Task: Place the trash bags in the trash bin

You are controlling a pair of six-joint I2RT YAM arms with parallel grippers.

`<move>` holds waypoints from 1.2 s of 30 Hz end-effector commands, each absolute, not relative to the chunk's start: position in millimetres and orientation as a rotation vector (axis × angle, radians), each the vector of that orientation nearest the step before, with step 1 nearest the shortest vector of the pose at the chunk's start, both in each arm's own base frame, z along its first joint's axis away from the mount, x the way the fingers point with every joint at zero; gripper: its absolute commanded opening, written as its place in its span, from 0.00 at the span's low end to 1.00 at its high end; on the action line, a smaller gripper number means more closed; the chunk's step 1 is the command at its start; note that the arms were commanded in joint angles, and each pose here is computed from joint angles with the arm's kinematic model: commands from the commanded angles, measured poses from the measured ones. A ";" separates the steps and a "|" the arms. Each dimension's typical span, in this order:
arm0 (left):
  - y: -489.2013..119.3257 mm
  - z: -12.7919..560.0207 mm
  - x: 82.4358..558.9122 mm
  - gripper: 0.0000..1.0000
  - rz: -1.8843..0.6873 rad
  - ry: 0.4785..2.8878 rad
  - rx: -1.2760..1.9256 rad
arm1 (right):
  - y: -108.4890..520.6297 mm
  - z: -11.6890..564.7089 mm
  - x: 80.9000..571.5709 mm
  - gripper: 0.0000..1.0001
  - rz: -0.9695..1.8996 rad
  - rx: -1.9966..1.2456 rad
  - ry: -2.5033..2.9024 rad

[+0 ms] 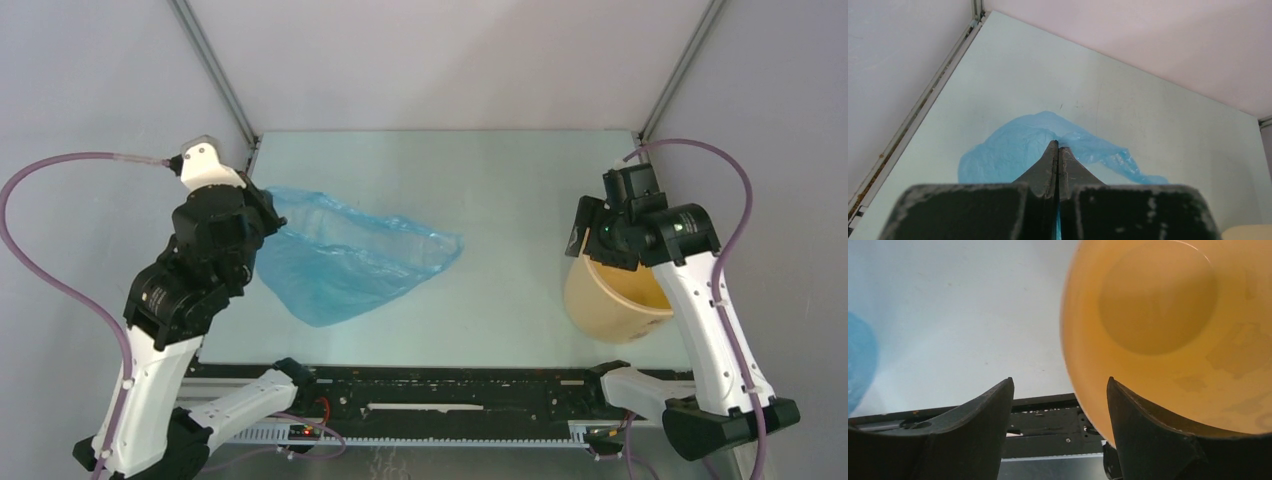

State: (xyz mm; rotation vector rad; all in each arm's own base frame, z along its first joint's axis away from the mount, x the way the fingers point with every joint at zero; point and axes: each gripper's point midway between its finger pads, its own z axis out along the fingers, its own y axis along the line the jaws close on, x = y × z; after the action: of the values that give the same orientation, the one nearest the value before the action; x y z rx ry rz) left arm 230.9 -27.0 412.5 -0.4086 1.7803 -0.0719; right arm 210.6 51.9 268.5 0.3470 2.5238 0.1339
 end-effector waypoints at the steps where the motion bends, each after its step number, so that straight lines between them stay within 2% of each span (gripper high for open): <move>1: -13.9 442.1 227.6 0.00 -0.049 1.693 -0.430 | 43.7 255.4 228.1 0.76 0.052 0.311 2.501; 12: 8.5 465.1 214.6 0.00 0.028 1.623 -0.439 | 79.3 237.7 256.6 0.44 0.055 0.059 2.517; 17: 17.0 470.7 207.3 0.00 0.041 1.596 -0.456 | 108.7 232.3 260.1 0.17 0.098 -0.051 2.519; 20: 21.7 472.7 202.9 0.00 0.046 1.582 -0.468 | 139.7 245.4 259.6 0.07 0.198 -0.146 2.475; 24: 27.8 476.4 198.3 0.00 0.061 1.564 -0.481 | 194.9 256.2 253.7 0.00 0.344 -0.339 2.439; 31: 36.3 485.6 190.7 0.00 0.070 1.533 -0.500 | 284.1 267.3 239.0 0.00 0.557 -0.608 2.398; 36: 40.5 488.1 184.5 0.00 0.059 1.517 -0.514 | 323.4 259.2 234.7 0.00 0.642 -0.731 2.402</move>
State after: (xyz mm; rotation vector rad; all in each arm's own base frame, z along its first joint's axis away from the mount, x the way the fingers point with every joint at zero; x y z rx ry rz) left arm 195.4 27.8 470.0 -0.4661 1.5852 0.0648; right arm 238.0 284.9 240.4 -0.6268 2.4895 0.4745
